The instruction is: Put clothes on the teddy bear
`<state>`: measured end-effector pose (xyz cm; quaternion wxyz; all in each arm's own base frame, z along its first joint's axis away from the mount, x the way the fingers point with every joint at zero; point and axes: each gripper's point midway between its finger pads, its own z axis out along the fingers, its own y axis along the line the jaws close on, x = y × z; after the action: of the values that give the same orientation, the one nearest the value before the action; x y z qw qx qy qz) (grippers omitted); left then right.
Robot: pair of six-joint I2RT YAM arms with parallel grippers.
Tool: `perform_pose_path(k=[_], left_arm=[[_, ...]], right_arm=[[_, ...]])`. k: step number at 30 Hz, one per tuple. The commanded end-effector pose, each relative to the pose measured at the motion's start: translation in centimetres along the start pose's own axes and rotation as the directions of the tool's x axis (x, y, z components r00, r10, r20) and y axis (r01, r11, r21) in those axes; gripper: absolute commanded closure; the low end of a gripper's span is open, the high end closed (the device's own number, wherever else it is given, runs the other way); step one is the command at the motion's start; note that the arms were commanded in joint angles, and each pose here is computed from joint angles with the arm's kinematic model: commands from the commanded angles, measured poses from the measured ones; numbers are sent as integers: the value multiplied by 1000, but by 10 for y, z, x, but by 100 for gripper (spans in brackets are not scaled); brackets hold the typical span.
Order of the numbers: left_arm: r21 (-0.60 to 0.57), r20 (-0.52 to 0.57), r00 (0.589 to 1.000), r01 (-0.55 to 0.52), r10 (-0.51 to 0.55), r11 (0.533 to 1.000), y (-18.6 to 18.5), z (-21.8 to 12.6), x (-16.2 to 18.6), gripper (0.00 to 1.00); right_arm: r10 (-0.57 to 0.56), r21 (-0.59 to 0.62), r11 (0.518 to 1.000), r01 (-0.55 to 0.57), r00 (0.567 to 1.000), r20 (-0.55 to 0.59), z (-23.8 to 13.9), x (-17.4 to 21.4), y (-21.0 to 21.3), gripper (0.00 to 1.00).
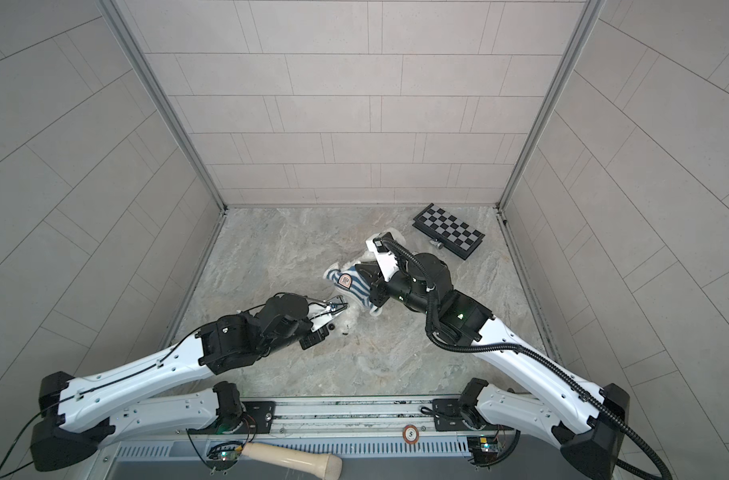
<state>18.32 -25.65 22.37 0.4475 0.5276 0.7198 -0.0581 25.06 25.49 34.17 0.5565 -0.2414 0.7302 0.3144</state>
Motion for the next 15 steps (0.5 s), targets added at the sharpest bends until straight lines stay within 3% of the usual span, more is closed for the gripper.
perform_pose_path(k=[1, 15], left_arm=[[32, -49, 997, -59, 60, 998, -10, -3, 18, 100], [-26, -6, 1000, -17, 17, 1000, 0, -12, 22, 100]], right_arm=[[33, 172, 983, -64, 984, 176, -33, -35, -33, 100], [75, 356, 920, -164, 965, 250, -74, -3, -74, 100]])
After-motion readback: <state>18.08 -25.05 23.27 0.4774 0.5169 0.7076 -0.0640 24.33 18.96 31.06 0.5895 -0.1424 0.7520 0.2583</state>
